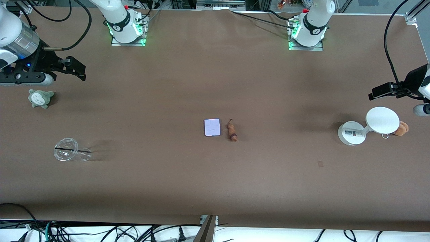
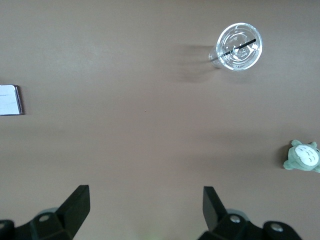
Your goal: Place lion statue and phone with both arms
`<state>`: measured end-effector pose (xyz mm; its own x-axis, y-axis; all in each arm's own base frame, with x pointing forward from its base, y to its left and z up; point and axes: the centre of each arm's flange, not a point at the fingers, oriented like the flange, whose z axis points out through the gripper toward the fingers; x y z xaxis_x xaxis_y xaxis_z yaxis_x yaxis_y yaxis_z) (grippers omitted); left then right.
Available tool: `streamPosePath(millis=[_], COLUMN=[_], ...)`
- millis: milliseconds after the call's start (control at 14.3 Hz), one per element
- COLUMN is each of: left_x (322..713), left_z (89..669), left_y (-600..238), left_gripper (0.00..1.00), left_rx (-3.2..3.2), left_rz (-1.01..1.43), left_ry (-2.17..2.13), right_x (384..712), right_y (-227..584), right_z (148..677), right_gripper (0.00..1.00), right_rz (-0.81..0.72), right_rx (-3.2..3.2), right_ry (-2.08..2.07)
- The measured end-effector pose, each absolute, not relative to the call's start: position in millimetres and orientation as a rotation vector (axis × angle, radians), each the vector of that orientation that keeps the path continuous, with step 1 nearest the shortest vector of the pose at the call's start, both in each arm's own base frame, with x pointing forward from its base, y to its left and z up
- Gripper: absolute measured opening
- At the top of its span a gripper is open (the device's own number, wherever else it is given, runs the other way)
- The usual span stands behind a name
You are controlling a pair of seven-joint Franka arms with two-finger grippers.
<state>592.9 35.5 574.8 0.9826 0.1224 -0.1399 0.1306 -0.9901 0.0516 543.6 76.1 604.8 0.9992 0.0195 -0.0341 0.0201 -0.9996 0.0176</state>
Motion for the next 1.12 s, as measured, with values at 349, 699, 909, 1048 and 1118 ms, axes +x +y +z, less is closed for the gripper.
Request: streamPosePath(millis=[349,699,909,1048,1118], left_x=[593,595,596,598,601], left_z=[574,569,567,564,561], left_y=[36,39,32,11,-7], left_gripper=[1.0,1.0,1.0,1.0,1.0], left_rx=[3.067,3.064,3.06,3.054,3.049], left_rz=[-0.212,-0.225,-0.23,-0.241,-0.248], left_ry=[0.196,0.204,0.197,0.235,0.265], right_x=[544,544,544,544,544], right_y=[76,76,76,76,76], right_z=[605,605,605,605,605], right_gripper=[1.0,1.0,1.0,1.0,1.0], right_rz=[-0.053,-0.053,-0.053,-0.052,-0.052], right_rx=[3.123,3.123,3.123,3.123,3.123], right_ry=[0.031,0.031,0.031,0.03,0.03])
